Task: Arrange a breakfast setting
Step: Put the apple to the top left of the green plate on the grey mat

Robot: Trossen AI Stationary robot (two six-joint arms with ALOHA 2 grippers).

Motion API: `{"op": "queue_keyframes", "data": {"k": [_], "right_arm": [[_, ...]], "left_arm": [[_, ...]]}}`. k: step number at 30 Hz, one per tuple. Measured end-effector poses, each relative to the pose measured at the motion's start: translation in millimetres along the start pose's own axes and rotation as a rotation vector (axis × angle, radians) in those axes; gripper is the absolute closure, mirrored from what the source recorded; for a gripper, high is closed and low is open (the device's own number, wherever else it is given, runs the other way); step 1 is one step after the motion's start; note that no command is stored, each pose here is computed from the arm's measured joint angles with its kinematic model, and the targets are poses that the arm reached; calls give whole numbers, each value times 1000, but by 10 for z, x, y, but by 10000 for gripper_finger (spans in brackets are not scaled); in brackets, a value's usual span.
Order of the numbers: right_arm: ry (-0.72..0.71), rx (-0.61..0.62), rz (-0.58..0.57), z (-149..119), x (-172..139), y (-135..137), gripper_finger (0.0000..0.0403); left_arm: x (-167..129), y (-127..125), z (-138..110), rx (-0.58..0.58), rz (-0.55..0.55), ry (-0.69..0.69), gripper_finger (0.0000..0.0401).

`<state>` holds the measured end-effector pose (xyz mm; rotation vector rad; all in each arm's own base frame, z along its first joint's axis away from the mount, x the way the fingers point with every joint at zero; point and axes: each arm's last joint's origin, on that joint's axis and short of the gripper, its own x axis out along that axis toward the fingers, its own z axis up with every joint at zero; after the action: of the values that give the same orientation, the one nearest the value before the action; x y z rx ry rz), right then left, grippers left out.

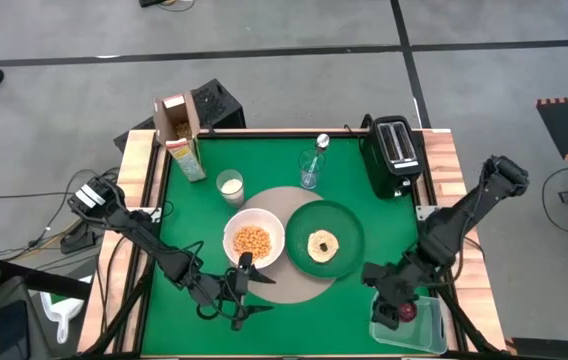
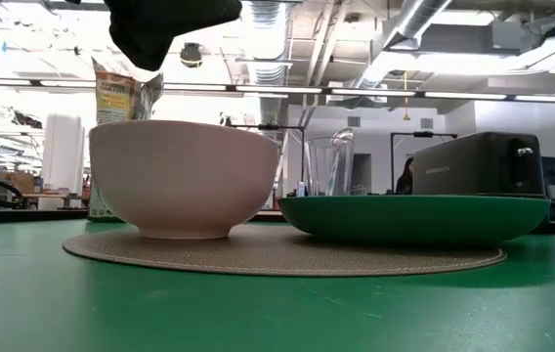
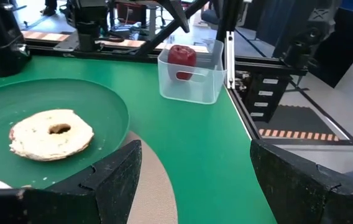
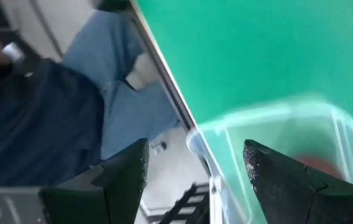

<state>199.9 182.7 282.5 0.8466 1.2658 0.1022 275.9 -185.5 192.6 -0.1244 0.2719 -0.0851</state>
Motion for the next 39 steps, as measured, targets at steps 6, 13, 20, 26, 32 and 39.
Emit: {"op": "queue_keyframes", "data": {"k": [6,13,20,26,32,39], "right_arm": [[90,220,-129,-259,-86,-86,112],[103,411,-348,-554,-381,-278,112],[50,314,-381,-783,-335,-265,112],[24,296,-419,-799,-174,-239,109],[38,250,-491,-810,45,-233,73],[81,269,-531,-804,216,-224,8]], "left_arm": [[0,1,-3,12,1,2,115],[-1,2,-3,13,2,3,115],[-1,4,-7,23,4,8,115],[-1,7,-15,27,7,15,115],[-1,7,-15,28,7,15,115],[-1,7,-15,27,7,14,115]]}}
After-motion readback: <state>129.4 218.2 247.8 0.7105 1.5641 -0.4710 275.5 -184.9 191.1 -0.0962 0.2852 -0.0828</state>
